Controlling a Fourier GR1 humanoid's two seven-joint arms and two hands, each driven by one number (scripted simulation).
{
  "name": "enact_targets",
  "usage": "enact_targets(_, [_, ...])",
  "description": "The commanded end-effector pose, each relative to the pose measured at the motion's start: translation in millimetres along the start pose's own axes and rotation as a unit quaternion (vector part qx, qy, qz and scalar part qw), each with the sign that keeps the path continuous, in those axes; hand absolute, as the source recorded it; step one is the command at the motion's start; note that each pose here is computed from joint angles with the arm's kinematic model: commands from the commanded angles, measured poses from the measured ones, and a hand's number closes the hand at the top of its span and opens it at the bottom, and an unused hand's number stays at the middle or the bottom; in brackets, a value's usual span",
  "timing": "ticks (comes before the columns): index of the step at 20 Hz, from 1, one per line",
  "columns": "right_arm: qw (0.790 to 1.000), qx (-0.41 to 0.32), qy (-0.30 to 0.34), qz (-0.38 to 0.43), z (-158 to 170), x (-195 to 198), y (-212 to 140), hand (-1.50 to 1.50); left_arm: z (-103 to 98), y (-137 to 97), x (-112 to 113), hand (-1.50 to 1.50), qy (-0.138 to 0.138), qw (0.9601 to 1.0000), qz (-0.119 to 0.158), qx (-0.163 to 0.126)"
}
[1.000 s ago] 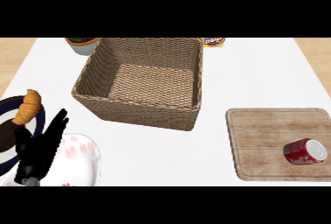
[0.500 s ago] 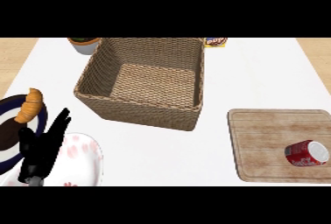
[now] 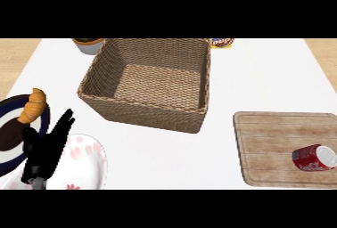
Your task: Pick the can from the cutting board and place it in the basket
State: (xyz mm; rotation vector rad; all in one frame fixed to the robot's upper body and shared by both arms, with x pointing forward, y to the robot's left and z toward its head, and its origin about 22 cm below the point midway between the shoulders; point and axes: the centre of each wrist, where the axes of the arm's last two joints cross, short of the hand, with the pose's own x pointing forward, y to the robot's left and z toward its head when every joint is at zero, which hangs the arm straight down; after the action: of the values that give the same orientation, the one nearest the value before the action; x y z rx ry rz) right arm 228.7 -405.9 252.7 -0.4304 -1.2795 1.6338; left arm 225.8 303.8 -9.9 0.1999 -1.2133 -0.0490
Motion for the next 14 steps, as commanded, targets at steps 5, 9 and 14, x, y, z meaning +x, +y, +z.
enact_targets(5, [0.999, 0.036, 0.018, 0.020, -17.2, -14.7, 51.6, -1.50, 11.8, -4.9, -33.1, 0.00, 0.095, 0.9952, 0.002, -0.020])
enact_targets(9, [0.999, 0.026, 0.015, 0.012, -25.2, -18.1, 68.2, -1.50, 13.4, -8.9, -46.0, 0.00, 0.095, 0.9951, 0.016, -0.023])
enact_targets(14, [0.999, 0.031, 0.010, 0.010, -29.4, -29.6, 99.9, -1.50, 11.0, -9.3, -35.9, 0.00, 0.097, 0.9948, 0.014, -0.028])
